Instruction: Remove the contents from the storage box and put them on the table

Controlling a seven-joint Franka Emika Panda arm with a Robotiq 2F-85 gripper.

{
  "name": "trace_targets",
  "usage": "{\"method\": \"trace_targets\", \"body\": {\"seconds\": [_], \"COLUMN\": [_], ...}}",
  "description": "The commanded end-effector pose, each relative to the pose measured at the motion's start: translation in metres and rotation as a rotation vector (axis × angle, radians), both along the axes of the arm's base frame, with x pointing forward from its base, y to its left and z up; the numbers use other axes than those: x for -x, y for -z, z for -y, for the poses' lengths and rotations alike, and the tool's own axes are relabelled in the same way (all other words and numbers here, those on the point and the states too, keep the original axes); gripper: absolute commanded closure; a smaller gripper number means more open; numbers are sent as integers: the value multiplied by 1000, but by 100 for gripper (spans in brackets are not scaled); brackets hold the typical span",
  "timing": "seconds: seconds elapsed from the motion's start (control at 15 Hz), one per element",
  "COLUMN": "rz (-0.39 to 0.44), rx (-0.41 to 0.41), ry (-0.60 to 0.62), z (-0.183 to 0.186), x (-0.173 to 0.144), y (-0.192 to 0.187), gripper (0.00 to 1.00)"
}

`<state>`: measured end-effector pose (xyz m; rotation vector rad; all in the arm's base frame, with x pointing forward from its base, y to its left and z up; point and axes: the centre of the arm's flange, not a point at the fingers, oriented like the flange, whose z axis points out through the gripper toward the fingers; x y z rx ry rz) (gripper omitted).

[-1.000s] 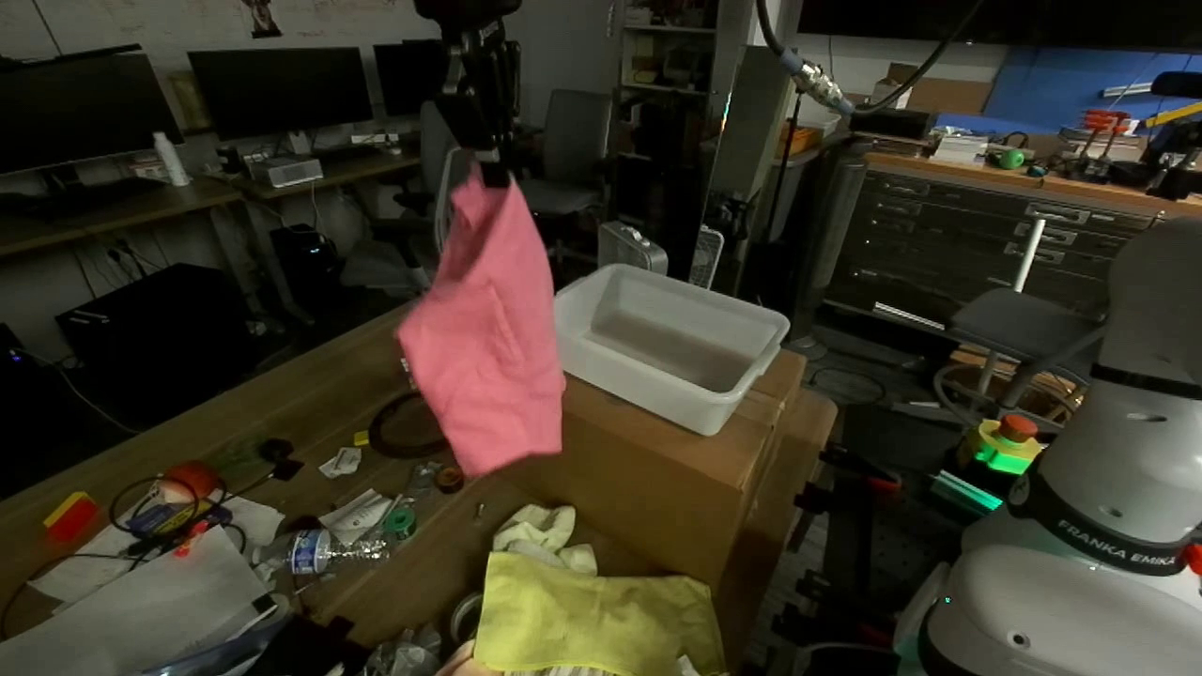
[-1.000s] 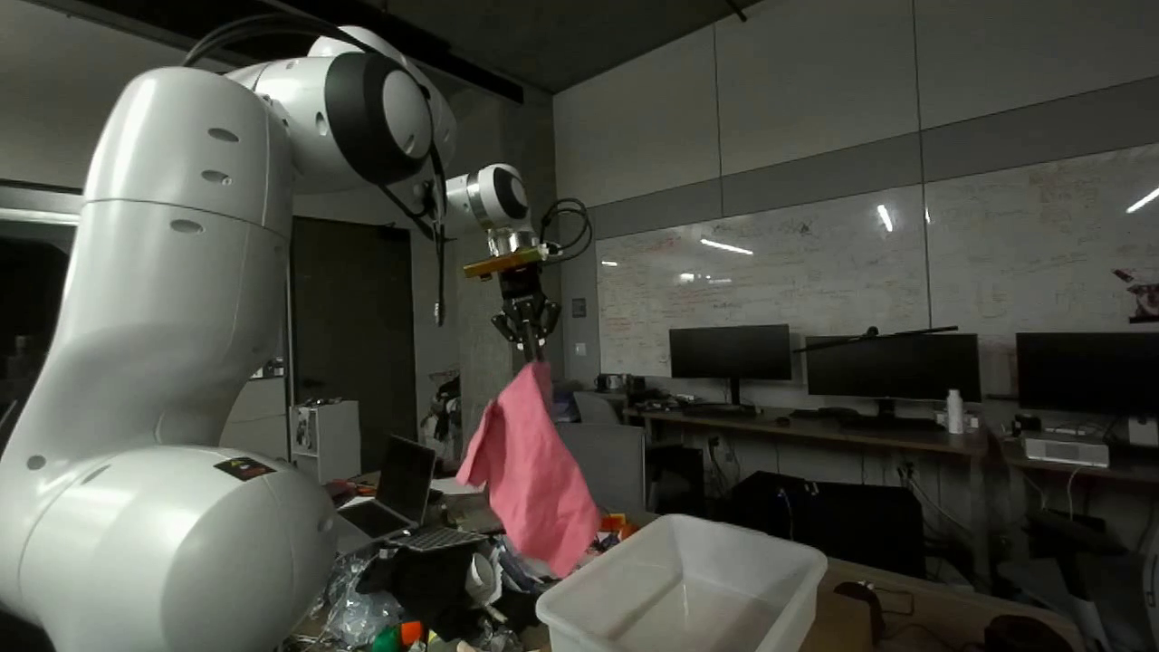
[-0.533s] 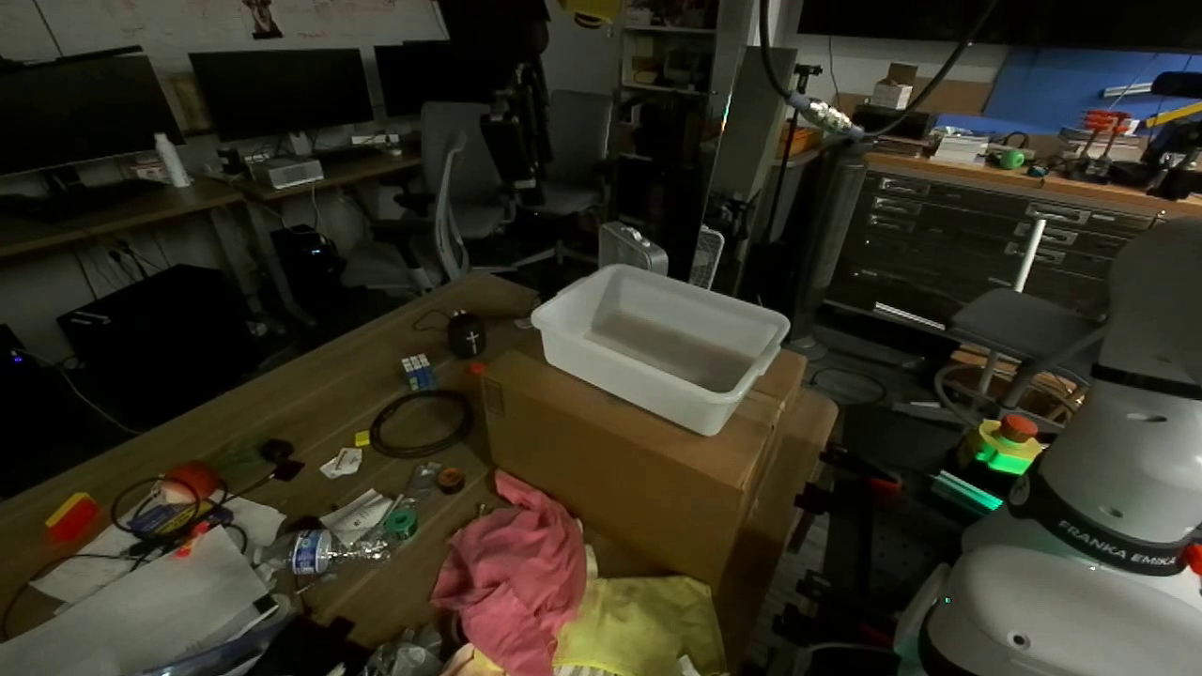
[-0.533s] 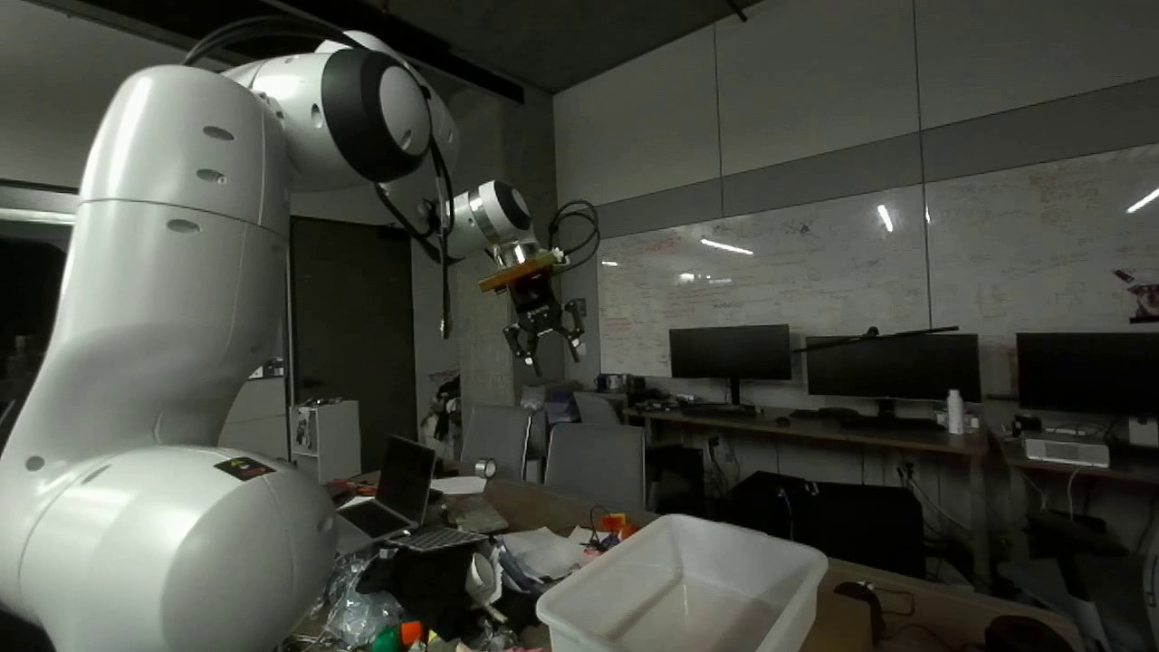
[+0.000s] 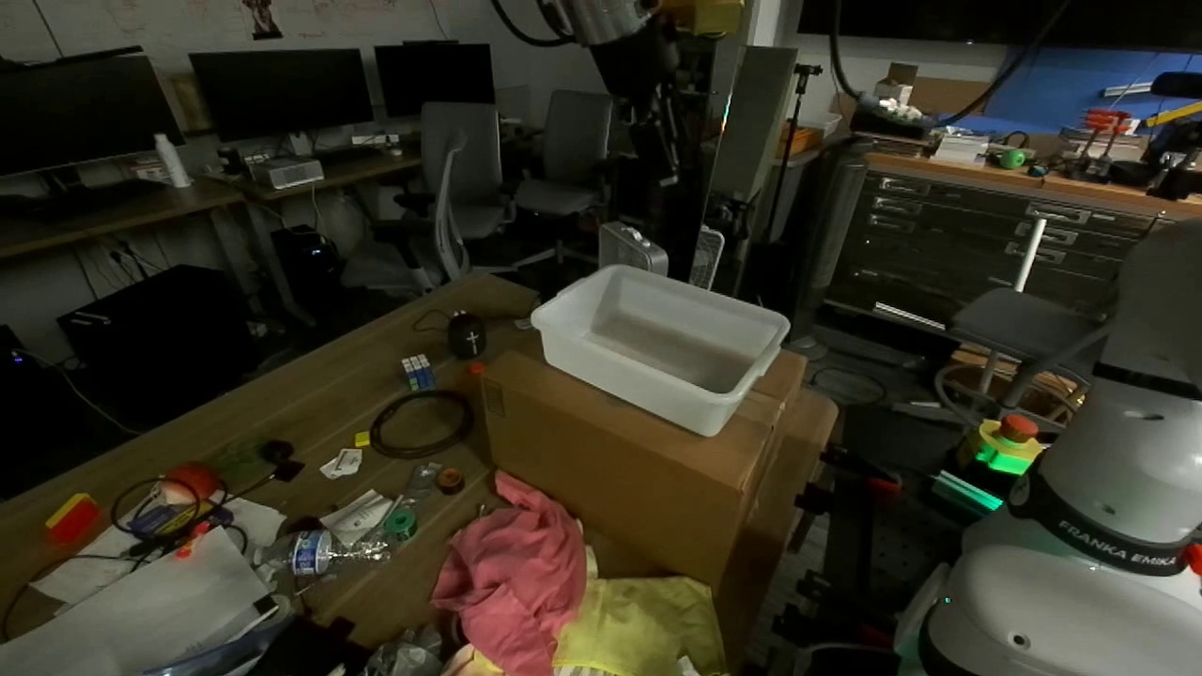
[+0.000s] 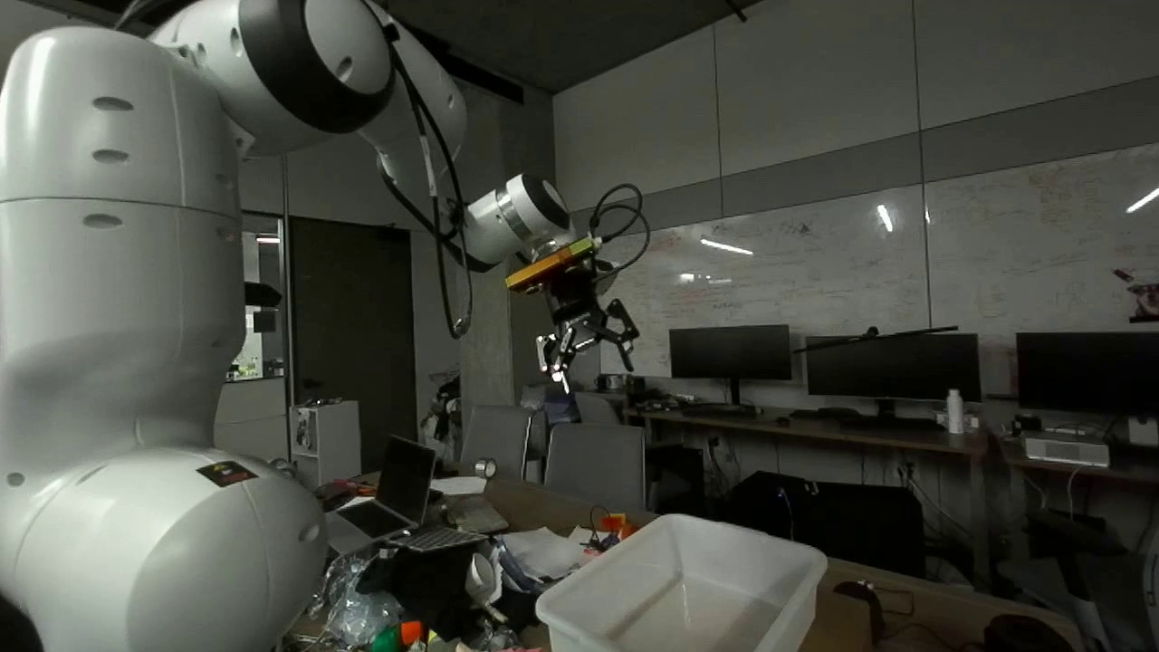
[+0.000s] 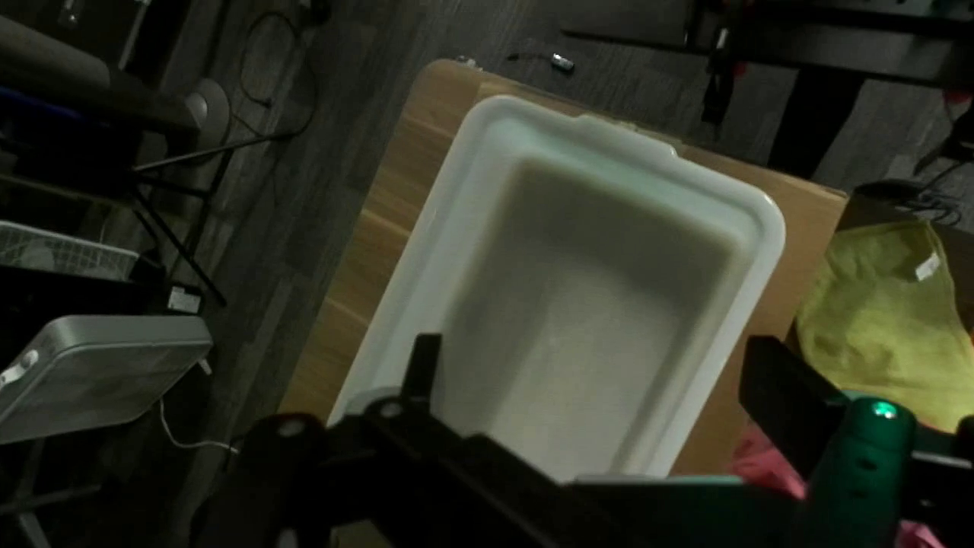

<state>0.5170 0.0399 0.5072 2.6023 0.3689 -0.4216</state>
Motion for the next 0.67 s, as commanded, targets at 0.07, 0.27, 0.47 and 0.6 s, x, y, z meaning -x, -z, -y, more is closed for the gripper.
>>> {"method": "trace_targets", "body": {"seconds": [0.07, 0.27, 0.47, 0.6], "rz": [25, 145, 258, 332], "rx": [-58, -139, -195, -227], "ry": [82, 159, 234, 290], "z": [58, 83, 100, 107], "x": [65, 82, 88, 92], "y": [10, 21, 24, 22], "gripper": [0, 0, 0, 0]}}
